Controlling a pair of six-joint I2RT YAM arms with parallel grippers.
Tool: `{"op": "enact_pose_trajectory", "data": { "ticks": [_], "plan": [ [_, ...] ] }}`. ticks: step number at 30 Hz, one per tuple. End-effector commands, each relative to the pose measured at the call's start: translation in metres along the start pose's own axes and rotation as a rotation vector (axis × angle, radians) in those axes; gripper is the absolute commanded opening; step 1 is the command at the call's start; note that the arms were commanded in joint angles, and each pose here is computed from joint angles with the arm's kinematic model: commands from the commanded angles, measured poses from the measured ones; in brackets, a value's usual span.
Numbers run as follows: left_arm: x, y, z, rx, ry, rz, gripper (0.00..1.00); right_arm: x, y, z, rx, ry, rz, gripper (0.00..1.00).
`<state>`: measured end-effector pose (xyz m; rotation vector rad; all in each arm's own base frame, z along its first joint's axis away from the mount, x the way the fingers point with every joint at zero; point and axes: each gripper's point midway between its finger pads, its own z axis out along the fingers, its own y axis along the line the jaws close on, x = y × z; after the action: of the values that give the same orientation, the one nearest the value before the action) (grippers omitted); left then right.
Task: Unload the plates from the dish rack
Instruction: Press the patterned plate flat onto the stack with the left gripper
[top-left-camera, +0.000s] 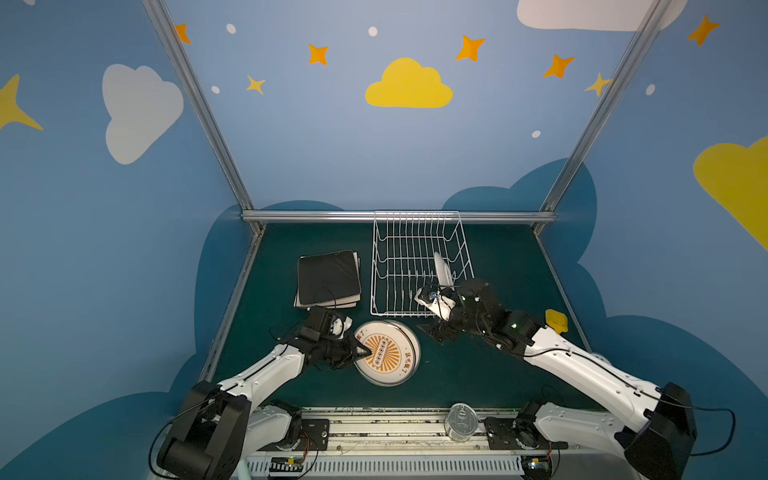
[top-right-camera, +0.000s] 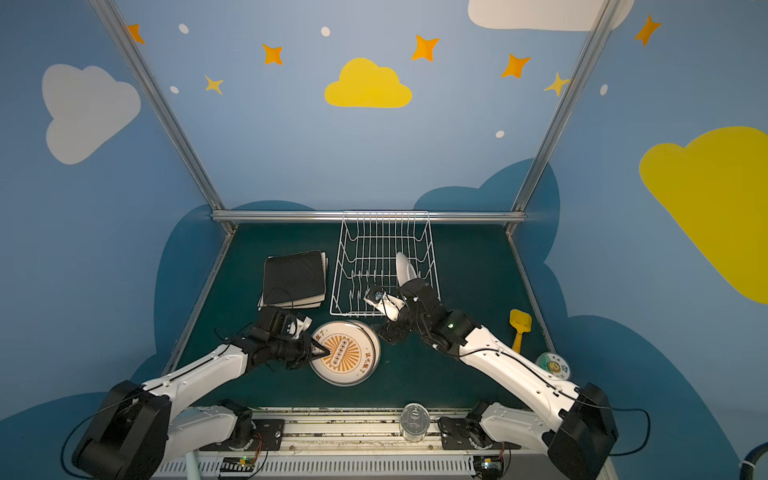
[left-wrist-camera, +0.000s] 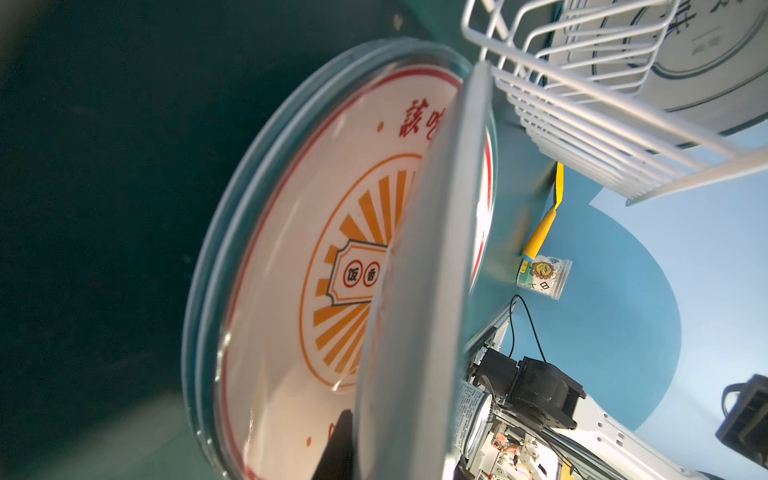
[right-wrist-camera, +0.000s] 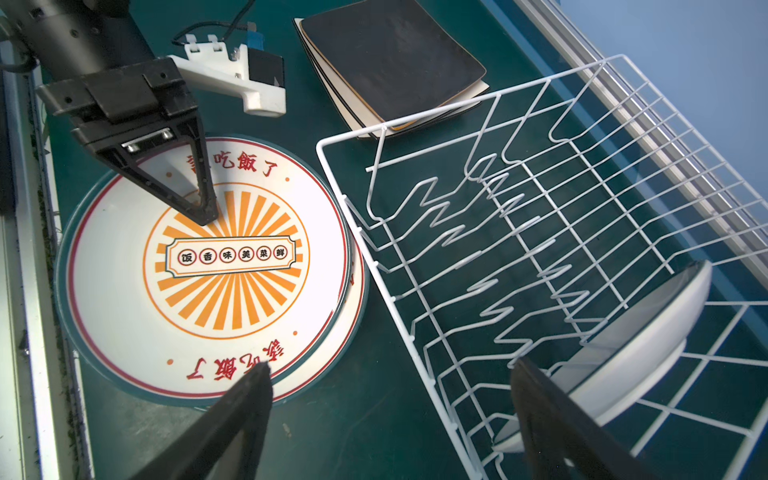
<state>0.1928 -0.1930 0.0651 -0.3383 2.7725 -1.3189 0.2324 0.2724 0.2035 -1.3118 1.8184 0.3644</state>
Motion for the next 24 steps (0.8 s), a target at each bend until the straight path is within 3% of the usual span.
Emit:
{"op": "enact_pose_trajectory", "data": {
  "ticks": [1,10,19,24],
  "plan": [
    [0.003,-0.003,-0.002,-0.012,0.023,0.034,0.31,-0.009,-0.003,-0.004,0.017,-0.033,-0.013,0.90],
    [0.005,0.002,-0.004,-0.068,0.054,0.042,0.38,-0.013,-0.004,-0.003,0.023,-0.044,-0.013,0.90],
    [0.001,0.003,-0.011,-0.150,0.072,0.071,0.58,-0.015,-0.005,-0.003,0.019,-0.034,-0.002,0.90],
    [-0.005,0.000,-0.014,-0.162,0.037,0.084,0.75,-0.016,-0.007,-0.002,0.030,-0.038,-0.006,0.90]
  ]
}}
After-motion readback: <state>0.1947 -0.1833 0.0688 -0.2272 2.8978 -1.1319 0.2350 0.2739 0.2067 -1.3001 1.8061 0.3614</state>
